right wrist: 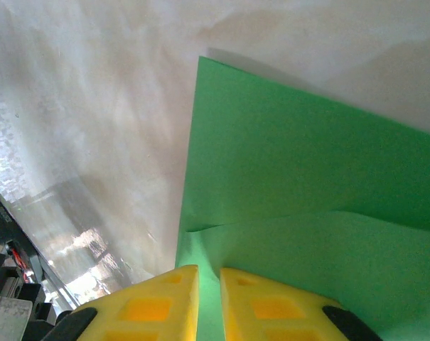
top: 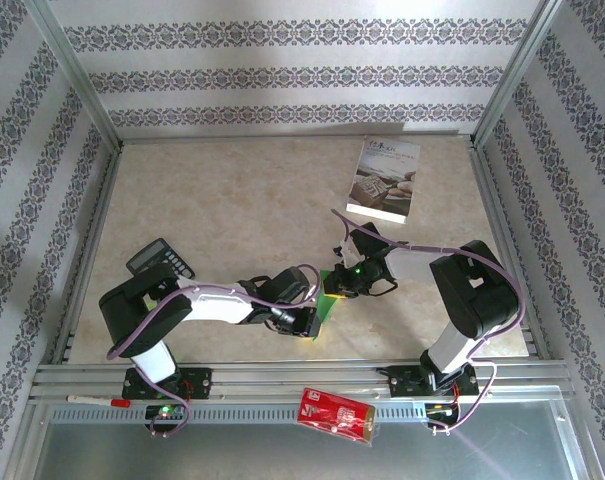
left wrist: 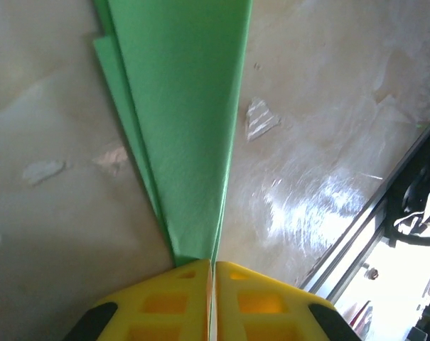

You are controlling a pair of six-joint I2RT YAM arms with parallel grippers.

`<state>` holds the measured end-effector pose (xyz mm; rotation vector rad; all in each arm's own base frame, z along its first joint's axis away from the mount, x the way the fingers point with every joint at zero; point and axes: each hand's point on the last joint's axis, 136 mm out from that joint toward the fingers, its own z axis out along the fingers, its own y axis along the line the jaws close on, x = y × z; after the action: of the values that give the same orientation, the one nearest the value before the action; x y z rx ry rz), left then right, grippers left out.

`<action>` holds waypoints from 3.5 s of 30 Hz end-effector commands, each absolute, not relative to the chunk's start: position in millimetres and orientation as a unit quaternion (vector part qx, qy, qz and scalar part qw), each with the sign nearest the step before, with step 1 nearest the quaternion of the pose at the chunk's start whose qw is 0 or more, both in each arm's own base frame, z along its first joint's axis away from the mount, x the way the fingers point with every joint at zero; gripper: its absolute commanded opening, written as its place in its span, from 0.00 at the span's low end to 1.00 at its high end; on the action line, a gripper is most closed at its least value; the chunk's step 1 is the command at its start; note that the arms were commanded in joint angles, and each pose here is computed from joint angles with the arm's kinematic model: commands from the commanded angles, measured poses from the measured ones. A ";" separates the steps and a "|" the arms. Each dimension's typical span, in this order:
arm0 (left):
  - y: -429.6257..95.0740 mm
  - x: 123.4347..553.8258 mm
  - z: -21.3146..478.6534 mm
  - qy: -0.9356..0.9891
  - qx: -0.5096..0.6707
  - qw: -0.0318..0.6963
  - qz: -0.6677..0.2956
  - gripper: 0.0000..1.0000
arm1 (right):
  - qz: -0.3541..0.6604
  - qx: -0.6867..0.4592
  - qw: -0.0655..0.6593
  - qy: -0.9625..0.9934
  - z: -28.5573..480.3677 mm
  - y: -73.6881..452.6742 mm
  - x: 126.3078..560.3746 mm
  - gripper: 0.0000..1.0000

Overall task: Fold a paper plane with a square sheet of paper (pick it up from the middle)
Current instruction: Fold the wing for the fifth time at the center of the table.

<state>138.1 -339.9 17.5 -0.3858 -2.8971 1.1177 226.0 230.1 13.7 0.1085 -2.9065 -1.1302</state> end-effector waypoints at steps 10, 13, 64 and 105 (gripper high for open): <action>-338.3 123.1 48.1 -0.909 -0.132 0.043 0.393 0.09 | -0.297 0.012 0.031 -0.954 -14.9 206.0 214.8 0.20; -343.9 145.1 65.4 -0.899 -0.110 0.007 0.424 0.09 | -0.297 0.013 0.030 -0.954 -14.1 206.3 215.5 0.20; -298.7 142.8 -36.2 -0.957 -0.053 0.063 0.279 0.00 | -0.412 -0.040 -0.001 -0.910 45.3 233.6 193.0 0.15; -270.0 128.4 -54.0 -0.972 -0.089 0.093 0.197 0.00 | -0.388 -0.072 0.013 -0.919 6.3 216.4 225.8 0.10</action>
<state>158.7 -342.4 13.9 -0.3748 -2.8431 1.1182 195.5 232.8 17.9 -0.1816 -2.7098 -1.2835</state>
